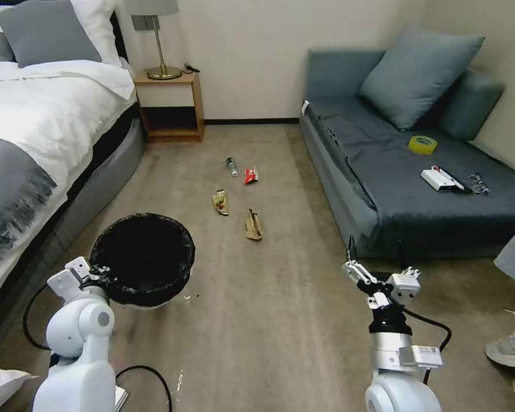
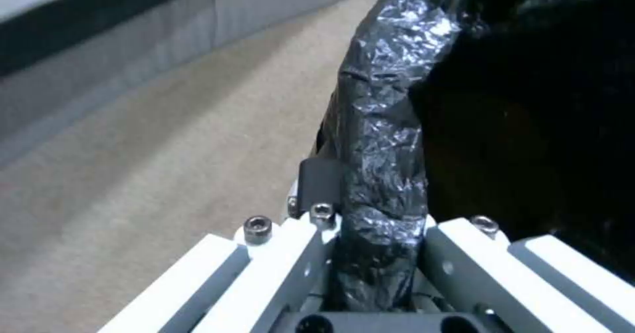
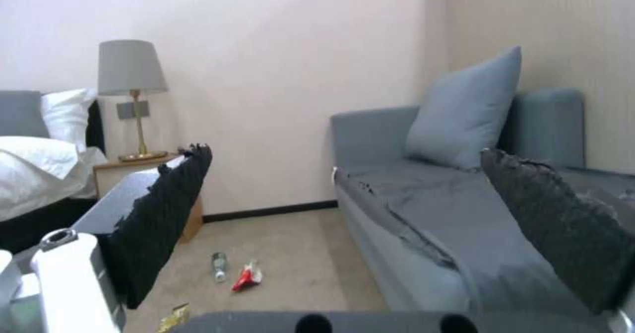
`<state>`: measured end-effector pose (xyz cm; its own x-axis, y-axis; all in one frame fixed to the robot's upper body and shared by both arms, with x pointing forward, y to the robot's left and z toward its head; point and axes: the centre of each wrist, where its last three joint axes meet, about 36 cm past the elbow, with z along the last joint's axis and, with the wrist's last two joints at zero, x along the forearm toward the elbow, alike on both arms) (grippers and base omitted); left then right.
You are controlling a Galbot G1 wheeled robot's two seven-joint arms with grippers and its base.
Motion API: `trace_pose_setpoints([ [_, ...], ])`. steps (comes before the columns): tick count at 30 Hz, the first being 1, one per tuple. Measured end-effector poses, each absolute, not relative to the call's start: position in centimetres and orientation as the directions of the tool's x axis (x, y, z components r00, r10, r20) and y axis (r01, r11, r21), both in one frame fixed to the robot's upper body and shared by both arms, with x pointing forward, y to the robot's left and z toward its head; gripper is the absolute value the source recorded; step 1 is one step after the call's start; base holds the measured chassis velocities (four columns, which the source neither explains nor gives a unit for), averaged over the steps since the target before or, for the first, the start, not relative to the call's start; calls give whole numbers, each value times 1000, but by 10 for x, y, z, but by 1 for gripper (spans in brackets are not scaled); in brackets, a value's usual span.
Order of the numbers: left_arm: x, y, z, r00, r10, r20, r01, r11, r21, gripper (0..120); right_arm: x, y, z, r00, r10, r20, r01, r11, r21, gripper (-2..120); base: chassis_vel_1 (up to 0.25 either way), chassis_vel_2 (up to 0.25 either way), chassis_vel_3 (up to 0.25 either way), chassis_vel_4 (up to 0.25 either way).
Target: Pick up the trash bin, then pick up the garbage on the floor and place it into the trash bin.
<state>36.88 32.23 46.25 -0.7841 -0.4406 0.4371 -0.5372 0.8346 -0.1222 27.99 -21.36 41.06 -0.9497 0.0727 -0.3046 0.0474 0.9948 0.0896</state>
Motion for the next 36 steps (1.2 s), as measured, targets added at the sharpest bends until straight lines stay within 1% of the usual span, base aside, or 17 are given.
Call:
trace_pose_setpoints([
  [6,353,318,467,-791,-467,395,-534,842,-75,2,280,-221,405,-946,44,-320,26,998,62,100,0,0,0,0],
  [13,348,316,470,-796,-466,385,-533,842,-82,2,279,-221,403,-944,18,-331,-1,998,57,100,0,0,0,0],
  [17,348,317,470,-795,-470,383,-537,840,-84,2,278,-220,403,-944,14,-331,-6,998,59,100,-84,72,81,-76],
  [24,349,319,469,-796,-471,381,-538,838,-88,2,278,-218,403,-944,13,-331,-8,998,62,100,-175,189,169,-177],
  [36,351,323,467,-792,-478,379,-547,832,-94,2,277,-216,400,-945,5,-326,-16,998,62,100,-272,266,259,-252],
])
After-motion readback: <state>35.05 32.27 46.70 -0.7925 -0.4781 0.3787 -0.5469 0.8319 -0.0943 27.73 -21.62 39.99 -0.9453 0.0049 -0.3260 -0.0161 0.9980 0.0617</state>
